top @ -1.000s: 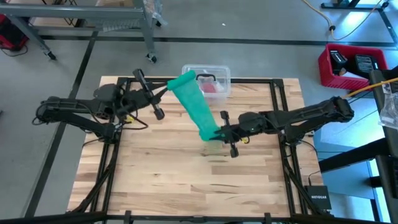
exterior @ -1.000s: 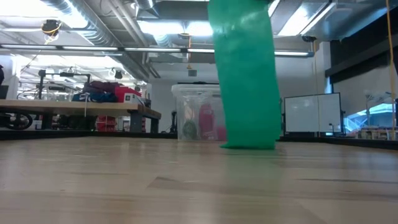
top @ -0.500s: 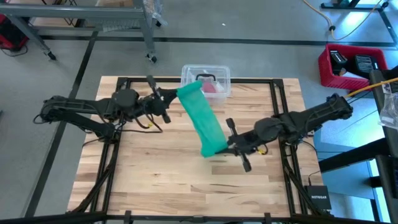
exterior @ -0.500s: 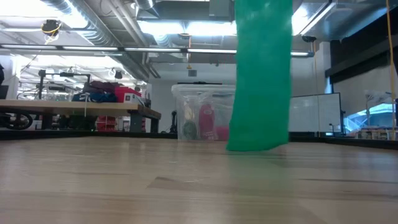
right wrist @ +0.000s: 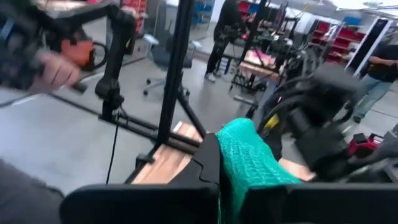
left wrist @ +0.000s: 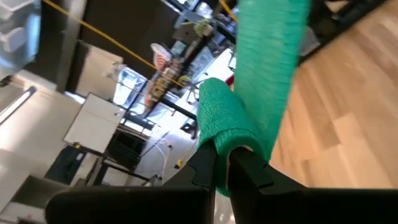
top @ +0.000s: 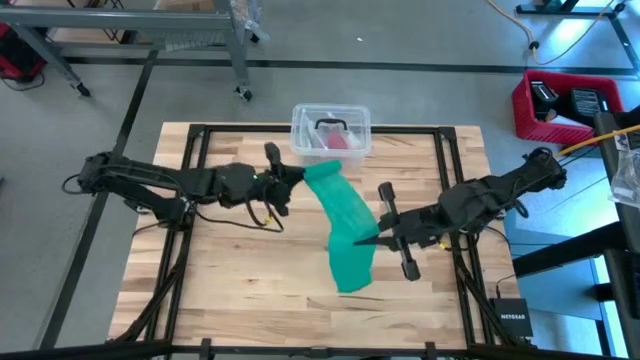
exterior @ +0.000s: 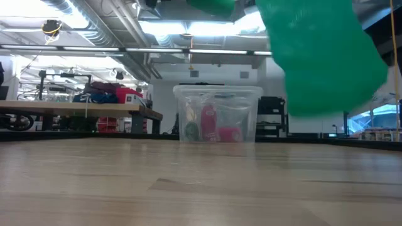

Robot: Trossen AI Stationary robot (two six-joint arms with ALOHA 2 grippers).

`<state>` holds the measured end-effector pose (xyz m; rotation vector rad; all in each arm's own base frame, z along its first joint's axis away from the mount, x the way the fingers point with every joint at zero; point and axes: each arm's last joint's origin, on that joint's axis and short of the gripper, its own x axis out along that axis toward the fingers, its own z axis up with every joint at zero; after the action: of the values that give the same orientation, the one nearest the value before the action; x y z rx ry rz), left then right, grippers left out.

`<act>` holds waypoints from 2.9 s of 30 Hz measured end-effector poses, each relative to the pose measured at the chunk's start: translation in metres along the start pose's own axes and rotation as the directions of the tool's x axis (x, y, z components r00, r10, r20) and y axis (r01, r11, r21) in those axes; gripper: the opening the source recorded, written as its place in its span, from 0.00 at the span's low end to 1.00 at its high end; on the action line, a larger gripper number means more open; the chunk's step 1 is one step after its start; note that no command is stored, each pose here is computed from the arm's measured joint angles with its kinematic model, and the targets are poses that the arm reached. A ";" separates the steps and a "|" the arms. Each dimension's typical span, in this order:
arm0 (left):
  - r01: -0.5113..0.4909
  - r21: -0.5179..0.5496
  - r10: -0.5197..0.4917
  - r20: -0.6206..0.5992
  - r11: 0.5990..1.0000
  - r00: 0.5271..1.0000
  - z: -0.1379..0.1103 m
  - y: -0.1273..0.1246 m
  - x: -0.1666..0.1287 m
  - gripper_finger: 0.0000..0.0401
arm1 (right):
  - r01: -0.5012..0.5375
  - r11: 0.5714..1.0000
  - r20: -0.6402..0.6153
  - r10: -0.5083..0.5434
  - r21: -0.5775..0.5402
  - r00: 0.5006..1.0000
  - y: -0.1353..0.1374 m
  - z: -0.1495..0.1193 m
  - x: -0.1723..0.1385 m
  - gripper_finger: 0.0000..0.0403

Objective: Roll bandage
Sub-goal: Roll the green bandage

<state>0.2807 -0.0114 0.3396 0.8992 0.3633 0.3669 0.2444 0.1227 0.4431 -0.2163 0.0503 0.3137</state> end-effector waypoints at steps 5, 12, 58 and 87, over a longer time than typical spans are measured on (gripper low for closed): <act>0.075 0.032 -0.074 -0.017 0.997 0.997 0.004 -0.027 0.012 0.04 | 0.062 0.998 0.049 -0.063 0.017 0.997 -0.009 0.018 -0.007 0.00; 0.169 0.074 -0.169 -0.015 0.983 0.986 0.014 -0.066 0.017 0.04 | 0.174 0.984 0.098 -0.177 0.044 0.979 -0.033 0.038 -0.017 0.00; 0.391 -0.550 -0.355 0.177 0.738 0.918 0.031 -0.130 0.033 0.04 | 0.647 0.635 -0.710 -0.212 0.422 0.672 -0.245 -0.166 0.051 0.49; 0.199 -0.837 -0.367 -0.003 0.510 0.930 0.004 -0.144 0.058 0.04 | 0.561 0.758 -0.842 -0.027 0.334 0.539 -0.224 -0.170 0.029 0.52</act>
<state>0.3557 -0.0697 0.2170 -0.1589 0.4381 0.2616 0.3392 -0.1141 0.3204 0.2749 1.0204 -0.2140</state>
